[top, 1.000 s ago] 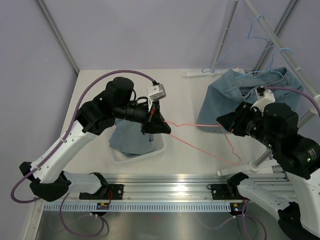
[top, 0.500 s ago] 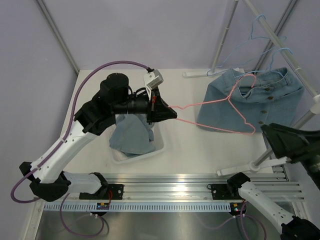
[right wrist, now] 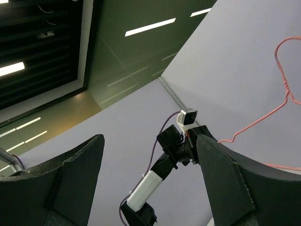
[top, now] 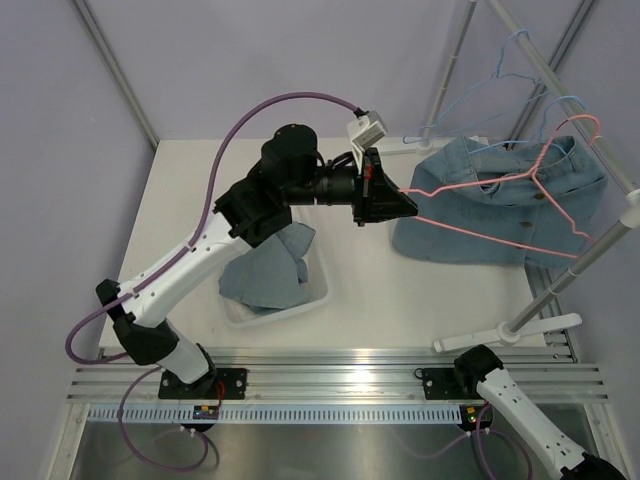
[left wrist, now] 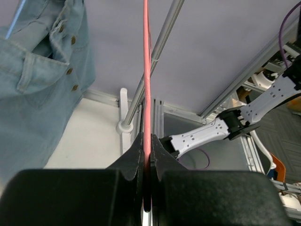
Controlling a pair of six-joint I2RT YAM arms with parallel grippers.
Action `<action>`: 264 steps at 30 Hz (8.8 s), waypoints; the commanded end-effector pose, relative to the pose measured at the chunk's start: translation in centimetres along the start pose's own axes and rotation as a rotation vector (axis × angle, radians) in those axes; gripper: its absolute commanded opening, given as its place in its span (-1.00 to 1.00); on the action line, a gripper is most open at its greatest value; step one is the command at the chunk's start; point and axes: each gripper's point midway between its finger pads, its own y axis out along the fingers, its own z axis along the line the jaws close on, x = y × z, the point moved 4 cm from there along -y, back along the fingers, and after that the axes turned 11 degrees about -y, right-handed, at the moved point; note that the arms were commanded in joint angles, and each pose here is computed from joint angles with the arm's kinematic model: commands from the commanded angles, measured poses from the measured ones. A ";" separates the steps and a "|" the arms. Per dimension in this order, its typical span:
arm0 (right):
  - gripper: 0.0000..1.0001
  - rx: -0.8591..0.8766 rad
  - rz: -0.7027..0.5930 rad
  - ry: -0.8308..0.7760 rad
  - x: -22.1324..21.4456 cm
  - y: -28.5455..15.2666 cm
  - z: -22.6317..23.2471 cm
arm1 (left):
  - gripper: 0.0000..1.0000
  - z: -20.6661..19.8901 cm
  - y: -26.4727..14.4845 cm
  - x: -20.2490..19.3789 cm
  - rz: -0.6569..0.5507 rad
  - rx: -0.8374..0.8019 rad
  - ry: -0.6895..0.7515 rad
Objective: Remove the skirt from the hanger
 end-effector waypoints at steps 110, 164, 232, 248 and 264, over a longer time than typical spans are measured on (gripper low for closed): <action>0.80 -0.163 0.120 0.051 -4.4 -1.4 -4.3 | -1.00 4.3 7.3 10.4 -0.343 0.039 0.295; 0.65 -0.200 0.684 -0.049 -24.2 16.9 -11.3 | -1.00 -1.3 -14.8 -3.4 -0.144 0.436 -0.009; -1.00 -0.505 0.907 -0.360 -33.9 16.0 -16.6 | 0.61 -1.0 -15.4 -6.9 -0.061 0.413 -0.039; -1.00 -0.520 0.883 -0.381 -33.4 17.4 -16.4 | 0.52 -3.8 -14.8 -10.7 0.050 0.175 -0.058; -1.00 -0.175 0.851 -0.204 -28.7 15.9 -10.5 | 0.58 -0.3 -15.9 -8.1 -0.012 0.468 0.077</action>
